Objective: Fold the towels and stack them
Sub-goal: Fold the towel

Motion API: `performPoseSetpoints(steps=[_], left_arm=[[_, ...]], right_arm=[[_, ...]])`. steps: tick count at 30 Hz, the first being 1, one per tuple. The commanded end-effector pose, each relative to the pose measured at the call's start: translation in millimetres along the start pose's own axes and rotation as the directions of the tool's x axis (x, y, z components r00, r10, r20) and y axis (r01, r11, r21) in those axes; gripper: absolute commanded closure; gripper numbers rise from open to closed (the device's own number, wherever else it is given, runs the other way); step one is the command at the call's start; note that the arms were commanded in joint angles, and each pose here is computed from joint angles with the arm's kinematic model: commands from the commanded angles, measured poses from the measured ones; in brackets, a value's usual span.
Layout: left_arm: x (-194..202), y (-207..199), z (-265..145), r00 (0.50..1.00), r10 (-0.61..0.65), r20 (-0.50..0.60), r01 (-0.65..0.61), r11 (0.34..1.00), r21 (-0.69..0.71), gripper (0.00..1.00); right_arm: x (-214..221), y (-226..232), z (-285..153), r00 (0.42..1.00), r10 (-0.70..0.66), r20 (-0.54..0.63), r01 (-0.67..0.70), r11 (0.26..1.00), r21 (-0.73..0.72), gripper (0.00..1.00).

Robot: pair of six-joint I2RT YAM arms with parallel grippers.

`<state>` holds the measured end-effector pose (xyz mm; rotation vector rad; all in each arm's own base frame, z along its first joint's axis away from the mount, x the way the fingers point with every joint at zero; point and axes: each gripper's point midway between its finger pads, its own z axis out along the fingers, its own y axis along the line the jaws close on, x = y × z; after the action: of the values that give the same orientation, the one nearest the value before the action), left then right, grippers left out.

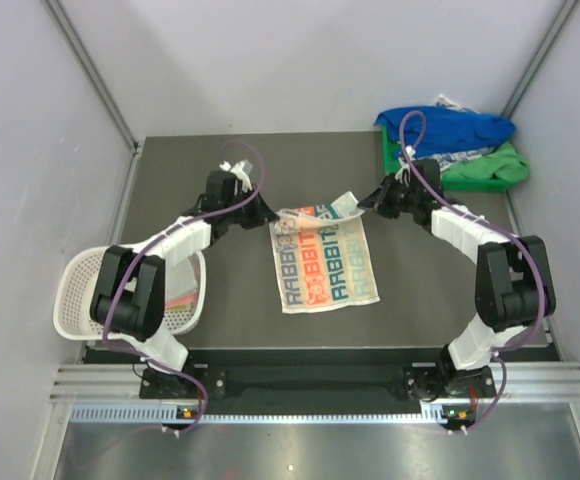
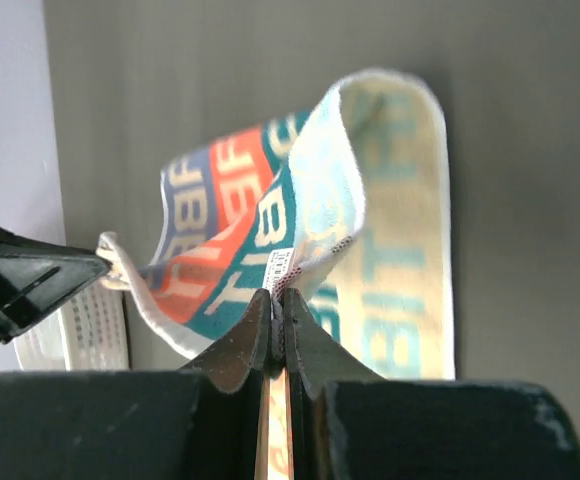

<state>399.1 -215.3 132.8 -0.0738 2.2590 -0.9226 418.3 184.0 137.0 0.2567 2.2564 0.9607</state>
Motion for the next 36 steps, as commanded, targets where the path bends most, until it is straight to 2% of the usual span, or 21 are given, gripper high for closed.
performPoseSetpoints(steps=[1, 5, 6, 9, 11, 12, 15, 19, 22, 24, 26, 32, 36], left_arm=[[-2, -19, -16, 0.995, 0.055, 0.084, -0.060, 0.997, 0.054, 1.00], [33, -13, -22, 0.997, 0.071, 0.030, -0.072, 0.996, 0.047, 1.00], [38, -14, -25, 0.996, 0.080, 0.028, -0.081, 0.995, 0.049, 0.97], [51, -13, -30, 0.998, 0.059, 0.011, -0.059, 0.997, 0.055, 0.78], [53, -19, -35, 0.998, 0.054, 0.015, -0.055, 0.996, 0.067, 0.72], [52, -21, -37, 0.999, 0.036, 0.021, -0.037, 0.997, 0.061, 0.65], [51, -18, -44, 0.997, -0.053, 0.054, 0.052, 0.999, 0.015, 0.59], [63, -21, -45, 0.986, -0.160, 0.039, 0.162, 0.986, -0.035, 0.56], [78, -20, -43, 0.972, -0.233, 0.028, 0.234, 0.962, -0.138, 0.55], [92, -17, -44, 0.946, -0.320, 0.049, 0.323, 0.923, -0.208, 0.55], [102, -18, -47, 0.917, -0.394, 0.066, 0.399, 0.890, -0.220, 0.58], [111, -14, -62, 0.866, -0.465, 0.182, 0.499, 0.810, -0.307, 0.57], [119, -5, -64, 0.858, -0.481, 0.182, 0.512, 0.775, -0.370, 0.57]], right_arm=[[0, 22, -24, 0.997, -0.035, 0.062, 0.040, 0.997, -0.073, 1.00], [39, -1, -31, 1.000, -0.021, 0.018, 0.022, 0.999, -0.042, 1.00], [46, -3, -32, 1.000, -0.023, 0.012, 0.024, 0.999, -0.038, 1.00], [64, -13, -34, 1.000, -0.025, -0.010, 0.024, 0.999, -0.030, 1.00], [73, -18, -34, 0.999, -0.024, -0.023, 0.023, 0.999, -0.024, 1.00], [76, -20, -33, 0.999, -0.026, -0.024, 0.025, 0.999, -0.025, 1.00], [86, -24, -31, 0.999, -0.028, -0.040, 0.027, 0.999, -0.021, 1.00], [91, -26, -30, 0.999, -0.026, -0.046, 0.025, 0.999, -0.019, 1.00], [92, -26, -31, 0.999, -0.028, -0.041, 0.027, 0.999, -0.018, 1.00], [93, -27, -30, 0.999, -0.025, -0.042, 0.024, 1.000, -0.014, 1.00], [95, -28, -30, 0.999, -0.022, -0.043, 0.021, 1.000, -0.016, 1.00], [101, -29, -29, 0.999, -0.014, -0.050, 0.013, 1.000, -0.018, 1.00], [103, -31, -27, 0.999, -0.010, -0.052, 0.009, 1.000, -0.017, 1.00]])
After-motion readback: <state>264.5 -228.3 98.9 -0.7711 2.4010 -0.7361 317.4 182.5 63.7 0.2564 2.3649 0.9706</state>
